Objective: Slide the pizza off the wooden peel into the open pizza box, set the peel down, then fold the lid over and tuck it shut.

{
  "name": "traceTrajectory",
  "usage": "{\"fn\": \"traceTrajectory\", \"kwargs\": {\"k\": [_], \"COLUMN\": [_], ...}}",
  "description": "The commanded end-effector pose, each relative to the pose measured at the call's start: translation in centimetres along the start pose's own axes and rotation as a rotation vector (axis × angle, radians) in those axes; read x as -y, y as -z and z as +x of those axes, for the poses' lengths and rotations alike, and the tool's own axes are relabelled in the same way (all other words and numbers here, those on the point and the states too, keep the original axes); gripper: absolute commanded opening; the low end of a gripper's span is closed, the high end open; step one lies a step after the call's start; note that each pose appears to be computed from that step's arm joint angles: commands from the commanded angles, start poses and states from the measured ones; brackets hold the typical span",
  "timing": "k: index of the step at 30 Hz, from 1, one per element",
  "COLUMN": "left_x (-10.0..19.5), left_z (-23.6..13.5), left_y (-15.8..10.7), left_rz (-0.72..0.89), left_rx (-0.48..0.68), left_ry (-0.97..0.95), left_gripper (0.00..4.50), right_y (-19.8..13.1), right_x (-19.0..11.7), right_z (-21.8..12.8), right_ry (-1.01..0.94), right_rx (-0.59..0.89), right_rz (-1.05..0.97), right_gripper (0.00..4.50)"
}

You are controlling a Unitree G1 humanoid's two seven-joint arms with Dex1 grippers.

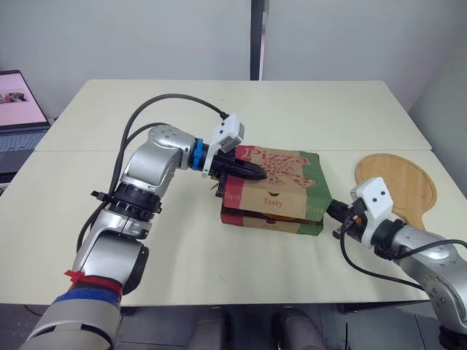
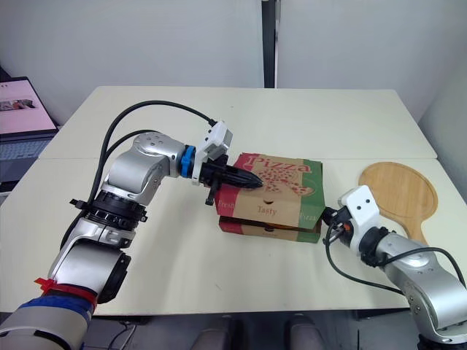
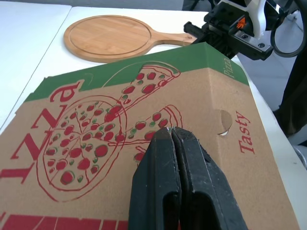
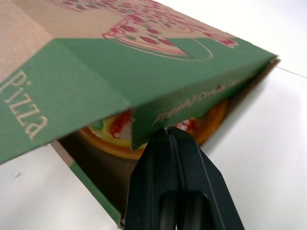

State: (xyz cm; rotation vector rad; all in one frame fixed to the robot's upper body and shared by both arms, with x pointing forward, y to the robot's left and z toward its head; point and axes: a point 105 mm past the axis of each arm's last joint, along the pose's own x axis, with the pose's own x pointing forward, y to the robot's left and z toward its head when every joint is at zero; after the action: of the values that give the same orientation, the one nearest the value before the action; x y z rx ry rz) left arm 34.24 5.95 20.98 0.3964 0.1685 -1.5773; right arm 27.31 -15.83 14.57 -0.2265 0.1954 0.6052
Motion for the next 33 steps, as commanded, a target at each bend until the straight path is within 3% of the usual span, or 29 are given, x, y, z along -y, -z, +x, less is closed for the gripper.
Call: {"fn": "traceTrajectory", "kwargs": {"k": [1,11,19,33], "left_x": [0.1,0.5,0.2,-0.3], "left_z": [0.6,2.0,1.8,1.8], "left_y": [-0.9,0.7,0.8,0.5], "left_rz": [0.061,0.109,0.11,0.121], "left_rx": [-0.022,-0.128,-0.139,-0.135], "left_ry": [0.028,0.07,0.057,0.043], "left_gripper": [0.03,0.03,0.03,0.03], "right_y": [-0.6,0.9,2.1,0.6], "right_x": [-0.6,-0.5,0.2,-0.4], "right_z": [0.0,-1.3,-2.8,-1.5], "right_ry": [-0.02,-0.012,-0.012,-0.048], "right_rx": [0.027,-0.03,-0.089,0.0], "right_rz": [-0.039,-0.079,-0.111,-0.154], "right_gripper": [0.0,0.0,0.0,0.0]}}
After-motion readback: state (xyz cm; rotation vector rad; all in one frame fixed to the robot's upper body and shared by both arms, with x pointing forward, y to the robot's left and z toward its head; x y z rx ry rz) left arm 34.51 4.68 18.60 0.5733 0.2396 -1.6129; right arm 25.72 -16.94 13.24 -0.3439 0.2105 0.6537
